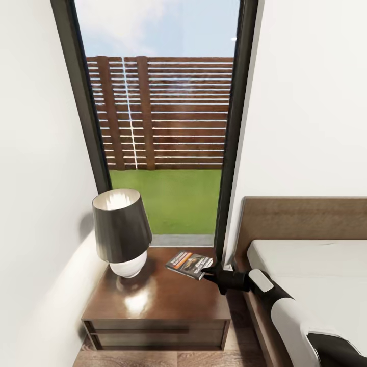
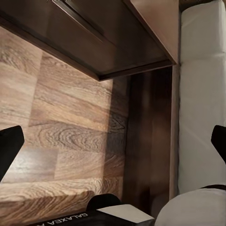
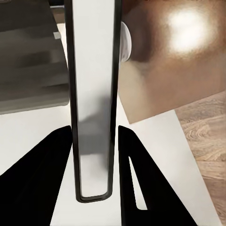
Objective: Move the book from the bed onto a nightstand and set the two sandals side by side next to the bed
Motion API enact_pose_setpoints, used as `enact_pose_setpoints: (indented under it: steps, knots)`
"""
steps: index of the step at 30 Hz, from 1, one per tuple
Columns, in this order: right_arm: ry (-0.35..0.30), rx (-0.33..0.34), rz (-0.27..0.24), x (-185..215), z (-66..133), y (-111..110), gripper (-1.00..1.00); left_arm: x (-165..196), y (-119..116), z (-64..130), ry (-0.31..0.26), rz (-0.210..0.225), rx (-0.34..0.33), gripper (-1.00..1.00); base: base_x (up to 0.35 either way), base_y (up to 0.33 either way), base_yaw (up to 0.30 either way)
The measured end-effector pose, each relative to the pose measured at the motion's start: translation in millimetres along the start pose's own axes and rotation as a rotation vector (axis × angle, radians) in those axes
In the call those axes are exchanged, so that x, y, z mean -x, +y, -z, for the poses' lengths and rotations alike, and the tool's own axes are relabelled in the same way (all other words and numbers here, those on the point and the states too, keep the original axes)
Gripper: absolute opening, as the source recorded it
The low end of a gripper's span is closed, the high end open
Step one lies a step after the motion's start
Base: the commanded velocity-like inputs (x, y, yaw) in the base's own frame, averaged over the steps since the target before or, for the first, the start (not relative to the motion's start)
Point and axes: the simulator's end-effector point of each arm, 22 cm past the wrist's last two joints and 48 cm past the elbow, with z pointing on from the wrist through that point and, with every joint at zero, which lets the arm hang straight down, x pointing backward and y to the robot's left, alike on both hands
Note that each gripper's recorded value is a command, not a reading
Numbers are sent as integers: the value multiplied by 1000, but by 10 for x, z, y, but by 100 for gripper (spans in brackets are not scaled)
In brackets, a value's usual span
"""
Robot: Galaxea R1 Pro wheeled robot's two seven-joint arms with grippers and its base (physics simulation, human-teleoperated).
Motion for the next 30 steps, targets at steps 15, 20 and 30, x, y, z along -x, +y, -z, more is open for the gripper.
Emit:
enact_pose_setpoints:
  steps: [15, 20, 30]
  knots:
    - [1, -2, 2, -4, -2, -2, -100, 8, 1, 4, -1, 0, -1, 100, 86, 0, 0]
    - [0, -1, 1, -2, -1, -1, -100, 9, 7, 8, -1, 0, 1, 100, 93, 6, 0]
    - [-1, 2, -1, 1, 0, 4, -100, 4, 16, 13, 0, 1, 4, 100, 102, 64, 0]
